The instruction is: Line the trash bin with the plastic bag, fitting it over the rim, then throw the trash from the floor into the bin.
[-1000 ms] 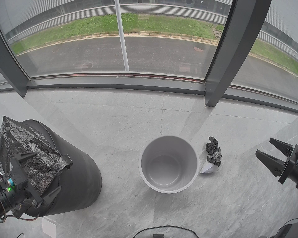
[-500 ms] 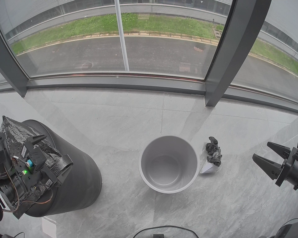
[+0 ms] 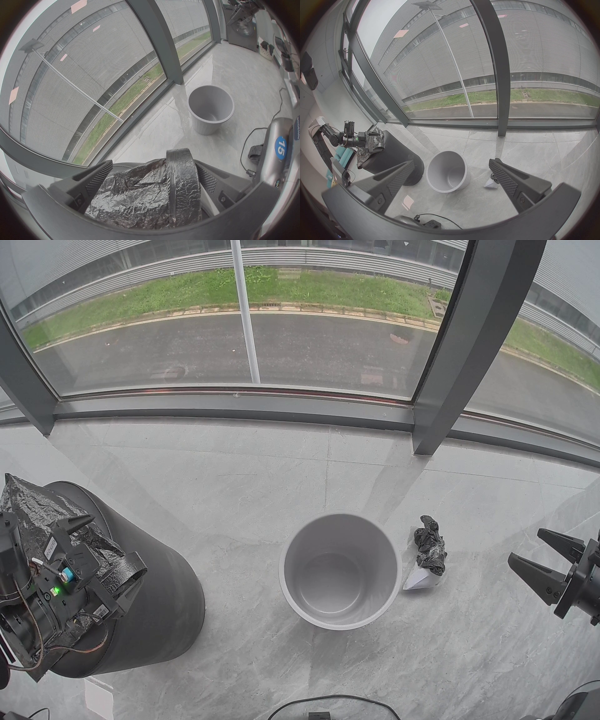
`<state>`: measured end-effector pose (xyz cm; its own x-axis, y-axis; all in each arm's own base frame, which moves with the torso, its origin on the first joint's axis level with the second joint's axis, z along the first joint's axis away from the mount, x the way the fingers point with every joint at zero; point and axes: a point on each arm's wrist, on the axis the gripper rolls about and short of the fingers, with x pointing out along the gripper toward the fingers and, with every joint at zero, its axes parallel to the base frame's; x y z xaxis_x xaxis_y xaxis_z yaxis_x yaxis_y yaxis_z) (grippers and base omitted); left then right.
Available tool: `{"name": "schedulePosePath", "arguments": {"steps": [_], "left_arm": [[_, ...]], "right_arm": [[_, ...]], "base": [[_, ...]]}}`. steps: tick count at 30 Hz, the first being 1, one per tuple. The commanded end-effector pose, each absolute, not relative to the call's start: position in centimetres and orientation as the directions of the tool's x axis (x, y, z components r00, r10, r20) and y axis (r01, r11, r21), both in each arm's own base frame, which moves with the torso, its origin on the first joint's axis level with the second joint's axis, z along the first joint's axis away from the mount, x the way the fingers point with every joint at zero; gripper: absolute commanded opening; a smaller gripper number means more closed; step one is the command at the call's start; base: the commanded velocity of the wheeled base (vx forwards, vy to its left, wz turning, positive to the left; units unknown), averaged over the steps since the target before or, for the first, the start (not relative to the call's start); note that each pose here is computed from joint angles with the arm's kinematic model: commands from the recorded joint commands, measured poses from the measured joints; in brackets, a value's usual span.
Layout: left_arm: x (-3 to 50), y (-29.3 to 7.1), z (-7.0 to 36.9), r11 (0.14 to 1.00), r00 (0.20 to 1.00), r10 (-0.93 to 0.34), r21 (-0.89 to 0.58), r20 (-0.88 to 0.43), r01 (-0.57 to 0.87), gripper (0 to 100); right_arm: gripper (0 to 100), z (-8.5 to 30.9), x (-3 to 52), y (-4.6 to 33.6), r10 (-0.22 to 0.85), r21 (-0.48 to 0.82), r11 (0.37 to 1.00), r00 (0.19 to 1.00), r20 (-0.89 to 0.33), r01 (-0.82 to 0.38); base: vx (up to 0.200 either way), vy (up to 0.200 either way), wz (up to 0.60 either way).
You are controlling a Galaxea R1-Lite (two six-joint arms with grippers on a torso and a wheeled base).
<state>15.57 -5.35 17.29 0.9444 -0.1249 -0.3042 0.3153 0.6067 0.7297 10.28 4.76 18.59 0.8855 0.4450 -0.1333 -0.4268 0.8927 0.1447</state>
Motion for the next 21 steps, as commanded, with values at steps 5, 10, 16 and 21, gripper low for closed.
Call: {"name": "schedulePosePath", "arguments": {"steps": [5, 10, 16, 21], "left_arm": [[15.71, -5.24, 17.42, 0.603, 0.957, -0.09, 0.75, -0.277, 0.274, 100], [15.88, -5.15, 17.51, 0.608, 0.965, -0.035, 0.761, -0.258, 0.226, 100], [16.11, -5.22, 17.39, 0.607, 0.964, -0.027, 0.762, -0.263, 0.225, 100], [16.18, -5.18, 17.52, 0.611, 0.969, 0.001, 0.767, -0.248, 0.196, 100]], "right_arm": [[100, 18.55, 10.12, 4.7, 0.446, 0.145, 0.892, 0.886, -0.13, -0.428], [100, 18.57, 10.09, 4.68, 0.446, 0.145, 0.892, 0.886, -0.128, -0.428], [100, 18.62, 10.02, 4.65, 0.446, 0.144, 0.892, 0.886, -0.124, -0.429], [100, 18.57, 10.01, 4.65, 0.446, 0.146, 0.892, 0.886, -0.125, -0.429]], "base": [[0.0, 0.0, 0.0], [0.0, 0.0, 0.0], [0.0, 0.0, 0.0], [0.0, 0.0, 0.0]]}}
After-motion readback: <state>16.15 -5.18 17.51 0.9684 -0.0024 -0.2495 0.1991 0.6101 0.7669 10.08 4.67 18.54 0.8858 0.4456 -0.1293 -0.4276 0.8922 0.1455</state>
